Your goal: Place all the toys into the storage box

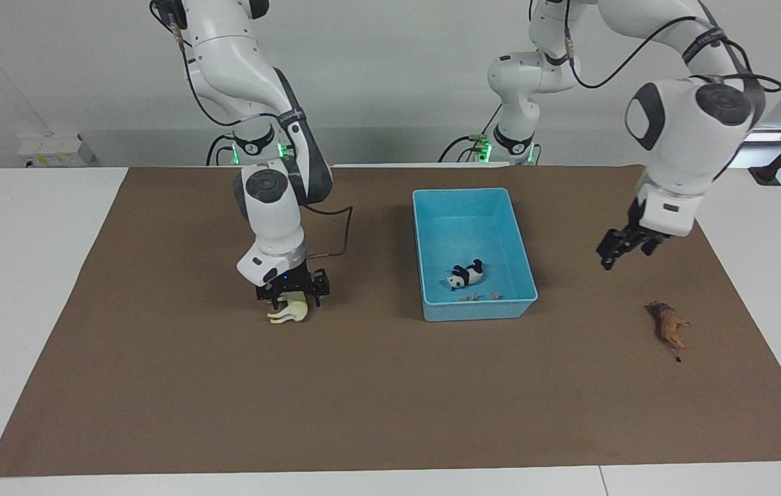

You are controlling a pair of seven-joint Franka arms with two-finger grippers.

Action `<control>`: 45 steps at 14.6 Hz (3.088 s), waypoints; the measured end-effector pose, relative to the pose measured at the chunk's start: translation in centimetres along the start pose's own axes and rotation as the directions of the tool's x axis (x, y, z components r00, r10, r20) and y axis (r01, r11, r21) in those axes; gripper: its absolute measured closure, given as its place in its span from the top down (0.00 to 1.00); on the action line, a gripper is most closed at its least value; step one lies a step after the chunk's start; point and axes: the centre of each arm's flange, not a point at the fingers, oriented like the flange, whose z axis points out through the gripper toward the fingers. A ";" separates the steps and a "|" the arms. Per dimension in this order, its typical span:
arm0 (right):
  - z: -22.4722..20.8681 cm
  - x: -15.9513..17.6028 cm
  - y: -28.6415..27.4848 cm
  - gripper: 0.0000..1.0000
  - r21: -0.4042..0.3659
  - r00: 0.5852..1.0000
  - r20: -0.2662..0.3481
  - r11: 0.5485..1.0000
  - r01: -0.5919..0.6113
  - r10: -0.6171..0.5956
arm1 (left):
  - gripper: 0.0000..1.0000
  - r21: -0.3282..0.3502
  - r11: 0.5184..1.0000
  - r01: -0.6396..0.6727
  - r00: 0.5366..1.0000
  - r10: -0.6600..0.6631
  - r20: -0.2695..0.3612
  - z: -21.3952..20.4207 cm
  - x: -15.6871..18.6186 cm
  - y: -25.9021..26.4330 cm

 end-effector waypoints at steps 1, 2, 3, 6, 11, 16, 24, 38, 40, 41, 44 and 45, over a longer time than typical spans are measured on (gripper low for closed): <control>0.3 -0.2 0.3 1.00 -0.001 1.000 0.001 1.000 -0.002 0.002 | 1.00 0.002 1.000 -0.020 1.000 0.020 -0.009 1.3 0.6 -2.3; 0.4 -0.2 0.4 1.00 -0.001 1.000 0.000 1.000 -0.003 0.003 | 1.00 0.003 1.000 -0.024 1.000 0.024 -0.016 3.1 1.2 -4.1; 0.4 -0.2 0.4 1.00 -0.001 1.000 -0.002 1.000 -0.003 0.003 | 1.00 0.002 1.000 -0.011 1.000 0.011 -0.029 5.3 1.7 -5.7; 0.3 -0.2 0.3 0.68 0.001 1.000 -0.006 1.000 -0.002 0.002 | 1.00 0.001 0.999 0.054 0.997 -0.054 -0.056 11.7 2.0 -10.8; -0.7 0.4 -0.3 0.46 -0.001 1.000 0.007 1.000 0.005 -0.005 | 1.00 -0.008 0.997 0.074 0.996 -0.075 -0.038 17.3 1.2 -11.6; -18.9 5.7 -10.8 0.44 0.042 0.981 0.046 0.981 -0.188 0.186 | 1.00 -0.012 0.997 0.076 0.995 -0.076 -0.064 19.4 -0.2 -11.3; -15.7 -0.1 -33.5 0.44 0.383 0.872 0.051 0.796 -0.468 0.487 | 0.57 -0.014 0.996 0.085 0.994 -0.086 -0.060 20.9 -1.5 -11.8; -23.4 7.9 -9.2 1.00 0.118 0.893 0.077 0.885 -0.450 0.444 | 0.40 -0.012 0.978 0.208 0.978 -0.208 0.010 -3.8 -1.5 6.0; -22.0 9.4 -2.2 1.00 0.055 0.961 0.052 0.960 -0.275 0.272 | 0.40 -0.018 0.968 0.252 0.968 -0.252 0.019 -5.8 -4.4 13.0; -21.0 10.0 1.5 1.00 0.031 0.978 0.052 0.979 -0.202 0.200 | 0.40 -0.014 0.967 0.255 0.967 -0.254 0.031 -5.9 -6.0 16.2; -19.6 10.9 11.9 1.00 0.010 0.995 0.064 0.997 -0.071 0.071 | 0.40 0.014 0.969 0.245 0.967 -0.245 0.070 -4.2 -11.3 23.1; -19.5 10.9 14.3 1.00 0.007 0.996 0.067 0.998 -0.057 0.056 | 0.40 0.022 0.972 0.234 0.969 -0.235 0.077 -3.5 -12.8 24.2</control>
